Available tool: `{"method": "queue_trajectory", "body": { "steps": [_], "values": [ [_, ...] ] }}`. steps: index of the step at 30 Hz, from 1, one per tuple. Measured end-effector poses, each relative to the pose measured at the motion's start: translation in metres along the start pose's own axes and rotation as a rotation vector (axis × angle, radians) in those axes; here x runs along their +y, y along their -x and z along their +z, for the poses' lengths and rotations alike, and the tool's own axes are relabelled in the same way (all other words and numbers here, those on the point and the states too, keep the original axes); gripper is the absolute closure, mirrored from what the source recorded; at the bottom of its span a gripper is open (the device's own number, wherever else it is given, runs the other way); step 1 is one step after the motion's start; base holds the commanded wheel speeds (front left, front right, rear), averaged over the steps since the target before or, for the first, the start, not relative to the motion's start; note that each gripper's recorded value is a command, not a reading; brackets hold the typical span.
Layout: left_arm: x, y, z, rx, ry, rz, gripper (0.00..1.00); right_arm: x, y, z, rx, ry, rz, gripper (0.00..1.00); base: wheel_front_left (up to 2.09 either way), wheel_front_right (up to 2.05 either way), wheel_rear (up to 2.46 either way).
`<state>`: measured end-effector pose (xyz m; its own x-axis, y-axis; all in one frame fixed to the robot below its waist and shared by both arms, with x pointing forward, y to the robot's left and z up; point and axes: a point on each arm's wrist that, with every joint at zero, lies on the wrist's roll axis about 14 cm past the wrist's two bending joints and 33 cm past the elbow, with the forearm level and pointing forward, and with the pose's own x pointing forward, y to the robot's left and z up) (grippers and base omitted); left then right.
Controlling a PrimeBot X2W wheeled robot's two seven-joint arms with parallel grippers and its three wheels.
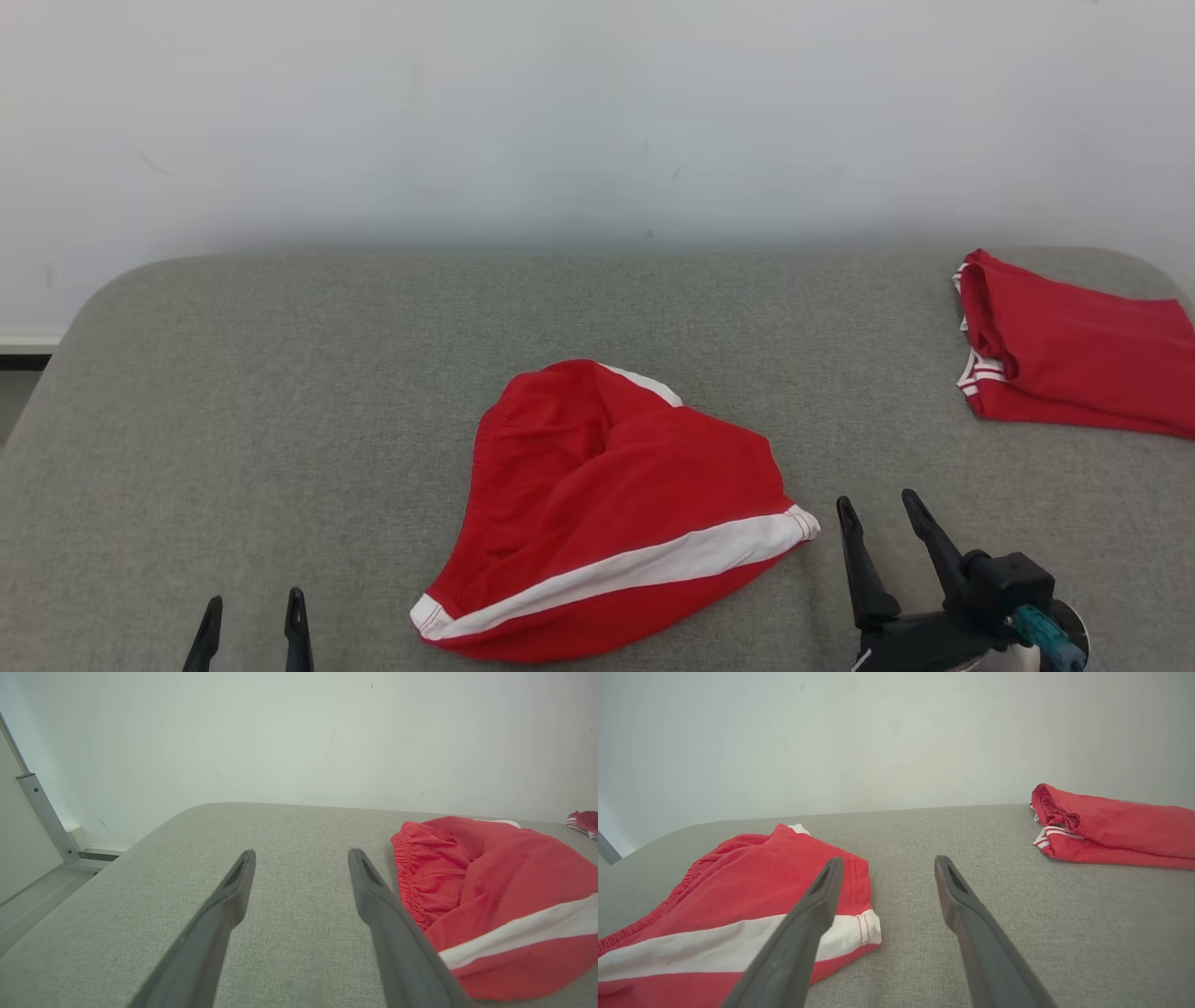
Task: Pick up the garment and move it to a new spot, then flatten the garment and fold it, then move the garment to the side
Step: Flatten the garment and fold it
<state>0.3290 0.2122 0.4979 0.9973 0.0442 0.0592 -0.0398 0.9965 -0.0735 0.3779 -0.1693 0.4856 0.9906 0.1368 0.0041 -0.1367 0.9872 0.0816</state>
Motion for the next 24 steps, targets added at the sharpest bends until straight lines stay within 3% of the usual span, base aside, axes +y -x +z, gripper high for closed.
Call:
{"method": "queue_trajectory", "body": {
  "steps": [10, 18, 19, 20, 21, 24],
  "values": [
    [0.017, 0.009, -0.002, 0.007, -0.001, 0.057, 0.00, 0.010, -0.030, -0.035, 0.150, 0.049, 0.077, 0.00, 0.00, 0.00, 0.00],
    [0.029, 0.012, -0.006, 0.024, 0.001, 0.098, 0.00, 0.020, -0.036, -0.078, 0.299, 0.025, 0.101, 0.03, 0.00, 0.00, 0.00],
    [0.030, 0.012, -0.007, 0.026, 0.001, 0.102, 0.00, 0.021, -0.035, -0.083, 0.313, 0.020, 0.101, 0.36, 0.00, 0.00, 0.00],
    [0.031, 0.012, -0.007, 0.027, 0.001, 0.105, 0.00, 0.022, -0.035, -0.086, 0.324, 0.017, 0.101, 0.82, 0.00, 0.00, 0.00],
    [0.032, 0.012, -0.007, 0.028, 0.000, 0.107, 0.00, 0.022, -0.035, -0.088, 0.331, 0.017, 0.103, 1.00, 0.00, 0.00, 0.00],
    [0.032, 0.011, -0.007, 0.027, 0.001, 0.107, 0.00, 0.023, -0.035, -0.088, 0.332, 0.012, 0.103, 1.00, 0.00, 0.00, 0.00]
  ]
}}
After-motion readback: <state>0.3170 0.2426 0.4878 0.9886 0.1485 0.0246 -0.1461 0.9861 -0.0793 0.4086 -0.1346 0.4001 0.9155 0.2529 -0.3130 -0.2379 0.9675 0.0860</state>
